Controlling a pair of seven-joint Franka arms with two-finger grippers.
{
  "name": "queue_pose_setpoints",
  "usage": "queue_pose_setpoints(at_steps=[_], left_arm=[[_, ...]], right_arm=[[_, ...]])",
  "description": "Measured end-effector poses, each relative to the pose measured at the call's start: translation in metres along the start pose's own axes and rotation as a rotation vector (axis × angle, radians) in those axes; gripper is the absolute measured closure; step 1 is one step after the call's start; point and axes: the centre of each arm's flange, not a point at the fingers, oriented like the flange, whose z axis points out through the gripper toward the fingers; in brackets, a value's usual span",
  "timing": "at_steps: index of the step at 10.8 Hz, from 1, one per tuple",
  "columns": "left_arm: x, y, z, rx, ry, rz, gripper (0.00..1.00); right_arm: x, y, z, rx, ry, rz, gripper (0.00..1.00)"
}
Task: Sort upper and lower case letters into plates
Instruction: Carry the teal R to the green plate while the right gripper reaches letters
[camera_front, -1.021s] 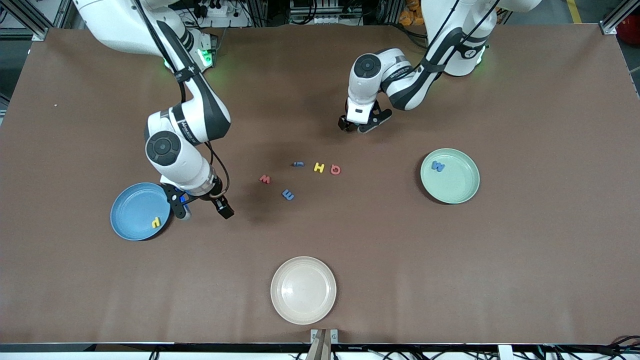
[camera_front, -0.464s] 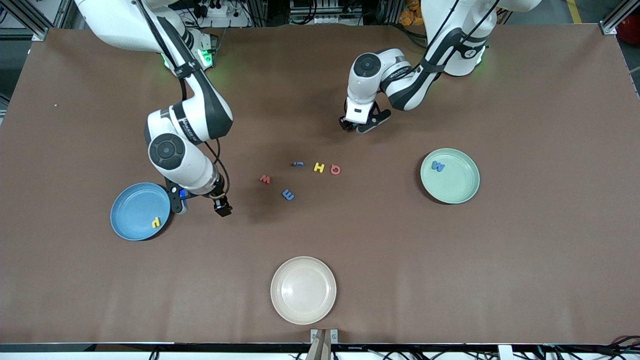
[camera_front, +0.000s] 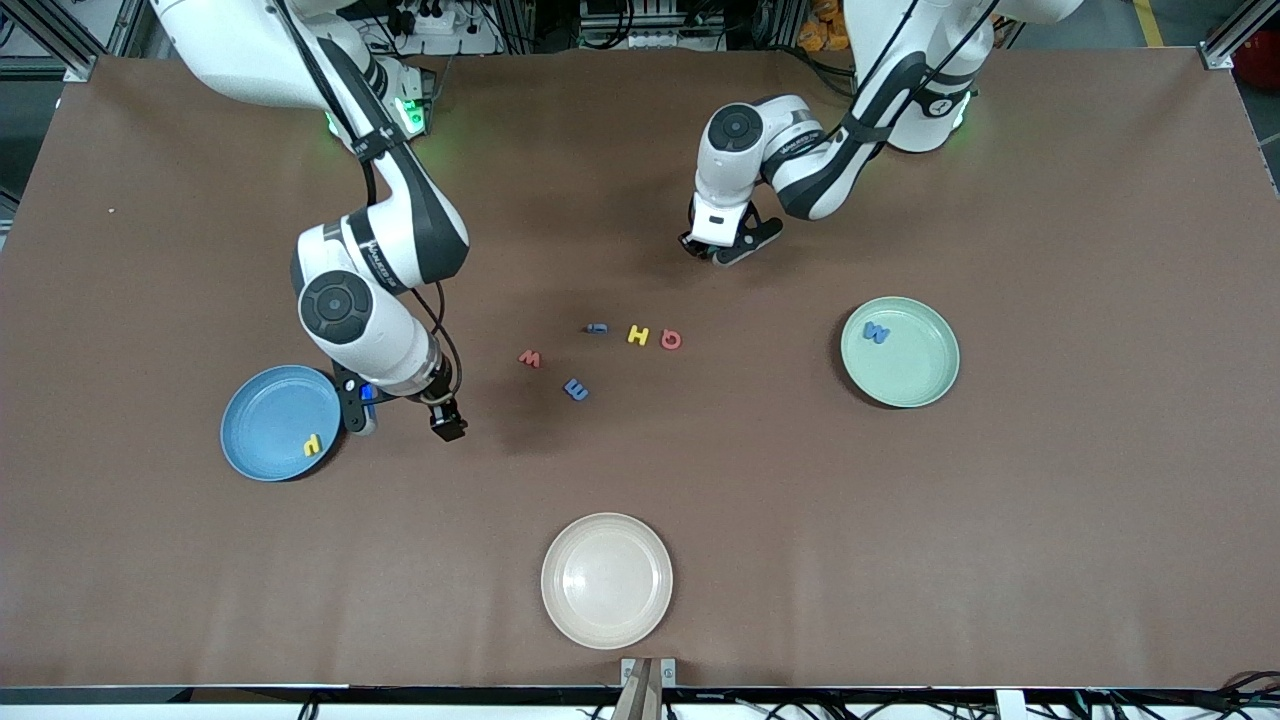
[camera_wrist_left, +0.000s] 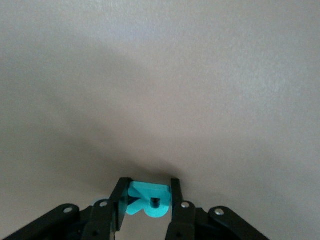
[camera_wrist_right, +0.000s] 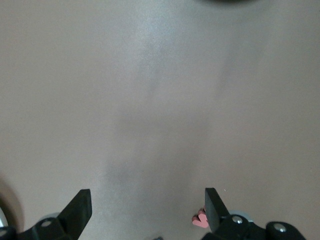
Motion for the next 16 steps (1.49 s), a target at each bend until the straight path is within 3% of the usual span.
queue_pose_setpoints(at_steps=[5, 9, 13, 16], left_arm=[[0.035, 0.001, -0.016, -0.003, 0.024, -0.046, 0.62], [0.082, -0.012, -0.051, 0.072, 0.039, 0.064, 0.62], [0.194, -0.066, -0.099, 0.16, -0.013, 0.311, 0.62], [0.31, -0.152, -0.124, 0.143, -0.054, 0.499, 0.62]], right_arm=[[-0.001, -0.007, 0.01, -0.004, -0.001, 0.002, 0.0], [-0.014, -0.011, 0.021, -0.015, -0.003, 0.044, 0.0], [-0.088, -0.008, 0.03, -0.021, -0.01, 0.076, 0.0], [-0.156, 0.0, 0.051, 0.006, -0.095, 0.069, 0.0]])
